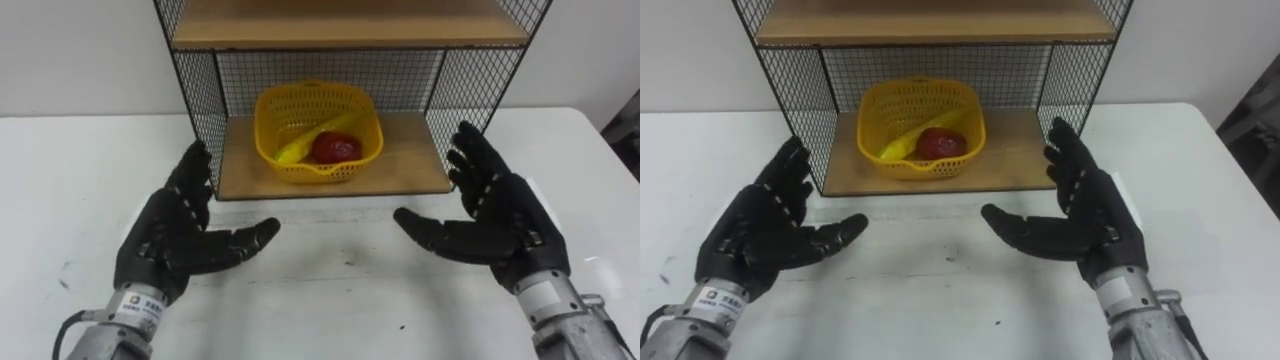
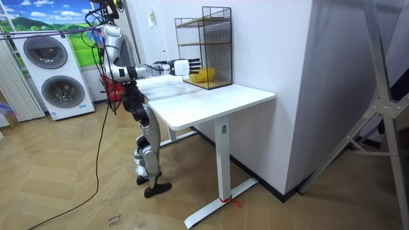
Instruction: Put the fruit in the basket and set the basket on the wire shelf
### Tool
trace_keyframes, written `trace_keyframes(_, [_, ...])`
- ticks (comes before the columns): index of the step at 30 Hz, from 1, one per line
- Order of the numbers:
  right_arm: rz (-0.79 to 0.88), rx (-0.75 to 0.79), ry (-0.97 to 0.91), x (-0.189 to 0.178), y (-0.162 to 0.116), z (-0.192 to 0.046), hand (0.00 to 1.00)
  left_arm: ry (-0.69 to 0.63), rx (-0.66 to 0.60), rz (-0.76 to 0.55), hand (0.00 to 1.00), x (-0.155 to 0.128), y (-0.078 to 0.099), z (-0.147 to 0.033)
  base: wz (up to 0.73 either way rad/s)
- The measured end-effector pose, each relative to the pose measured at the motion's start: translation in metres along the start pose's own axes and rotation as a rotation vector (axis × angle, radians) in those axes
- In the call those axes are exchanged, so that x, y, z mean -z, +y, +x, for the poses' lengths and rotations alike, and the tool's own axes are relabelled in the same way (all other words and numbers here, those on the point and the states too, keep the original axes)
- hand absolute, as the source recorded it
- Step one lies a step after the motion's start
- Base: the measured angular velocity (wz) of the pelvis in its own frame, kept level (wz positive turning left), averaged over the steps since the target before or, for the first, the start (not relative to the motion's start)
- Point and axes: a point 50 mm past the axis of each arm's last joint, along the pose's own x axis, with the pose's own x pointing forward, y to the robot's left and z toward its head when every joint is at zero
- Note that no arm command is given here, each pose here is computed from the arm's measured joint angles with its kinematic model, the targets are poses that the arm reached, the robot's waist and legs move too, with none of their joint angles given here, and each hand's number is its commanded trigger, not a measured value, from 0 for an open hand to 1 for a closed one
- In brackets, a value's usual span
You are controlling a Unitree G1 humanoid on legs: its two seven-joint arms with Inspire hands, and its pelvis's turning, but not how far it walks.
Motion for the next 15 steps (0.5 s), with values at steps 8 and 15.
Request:
trace_keyframes(8, [-0.055, 0.066, -0.054, -0.011, -0.009, -0.001, 0.0, -0.112, -0.061, 0.055, 0.0, -0.023, 0.009, -0.002, -0.01])
trace_keyframes(15, [-0.194, 0.323, -0.218, -0.046, -0.045, -0.007, 0.0, -0.422, -0.402, 0.241, 0.0, -0.083, 0.047, -0.015, -0.01])
